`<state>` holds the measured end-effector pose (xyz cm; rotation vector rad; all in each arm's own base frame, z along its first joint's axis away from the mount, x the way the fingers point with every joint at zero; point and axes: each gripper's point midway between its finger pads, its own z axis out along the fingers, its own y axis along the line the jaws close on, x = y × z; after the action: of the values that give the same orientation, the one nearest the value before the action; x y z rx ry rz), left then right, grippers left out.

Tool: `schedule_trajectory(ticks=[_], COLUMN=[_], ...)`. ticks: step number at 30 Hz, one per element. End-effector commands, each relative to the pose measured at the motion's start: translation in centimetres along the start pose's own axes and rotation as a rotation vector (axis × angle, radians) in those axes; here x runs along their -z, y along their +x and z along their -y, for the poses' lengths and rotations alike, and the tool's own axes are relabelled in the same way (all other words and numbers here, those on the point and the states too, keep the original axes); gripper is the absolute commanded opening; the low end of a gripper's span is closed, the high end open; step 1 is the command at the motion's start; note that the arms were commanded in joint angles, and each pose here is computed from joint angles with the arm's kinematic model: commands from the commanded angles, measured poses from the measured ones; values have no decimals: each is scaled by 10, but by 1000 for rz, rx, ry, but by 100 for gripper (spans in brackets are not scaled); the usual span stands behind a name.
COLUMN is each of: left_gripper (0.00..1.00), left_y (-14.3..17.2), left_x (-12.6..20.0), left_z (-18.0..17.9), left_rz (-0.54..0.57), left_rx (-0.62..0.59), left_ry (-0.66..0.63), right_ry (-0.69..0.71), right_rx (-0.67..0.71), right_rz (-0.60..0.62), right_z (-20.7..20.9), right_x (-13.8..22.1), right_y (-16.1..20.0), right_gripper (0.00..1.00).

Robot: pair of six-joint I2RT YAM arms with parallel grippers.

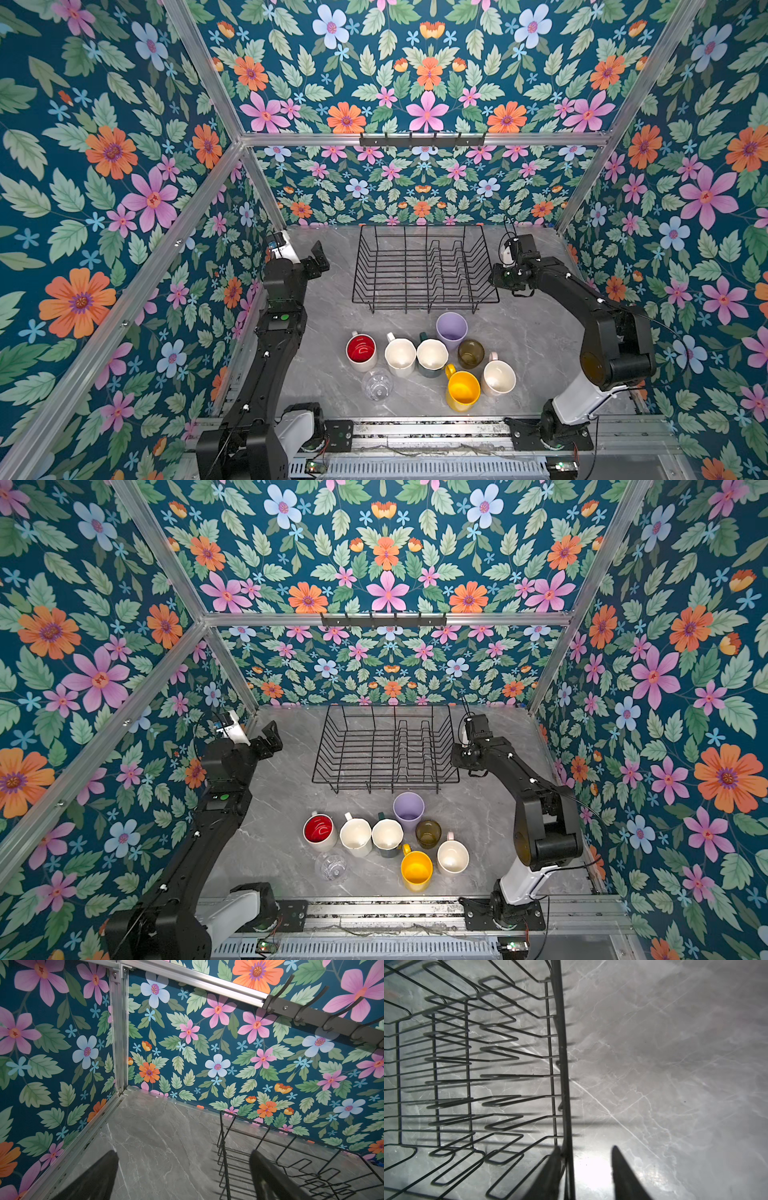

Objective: Load cups into a dish rack
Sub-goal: Move the dish rack to the top-center of the table.

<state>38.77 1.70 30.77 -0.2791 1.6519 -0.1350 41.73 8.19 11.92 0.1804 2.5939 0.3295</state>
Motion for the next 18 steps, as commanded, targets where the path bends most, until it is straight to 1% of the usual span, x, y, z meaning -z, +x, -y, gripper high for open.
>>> schedule_trajectory(ticks=[1,2,6,8,12,15,18], left_gripper=[98,98,97,97,95,93,91], left_y=[-5,-6,-4,5,32,57,84], left_x=[0,0,1,4,16,32,53], left_z=[-5,-7,-13,-18,-24,-24,-21], left_rz=[8,4,-35,-90,-268,-417,-559], left_rx=[12,13,23,38,29,37,61], left_ry=[-36,-47,-91,-121,-164,-164,-148], right_ry=[6,6,12,-1,-25,-42,-63], right_rx=[0,0,1,1,-4,-10,-12], right_rz=[47,59,107,136,209,257,290], right_z=[-2,-2,-3,-6,-10,-12,-16], right_x=[16,20,38,49,71,84,93], right_y=[-9,-11,-18,-21,-25,-28,-30], right_gripper=[58,63,75,81,92,95,96])
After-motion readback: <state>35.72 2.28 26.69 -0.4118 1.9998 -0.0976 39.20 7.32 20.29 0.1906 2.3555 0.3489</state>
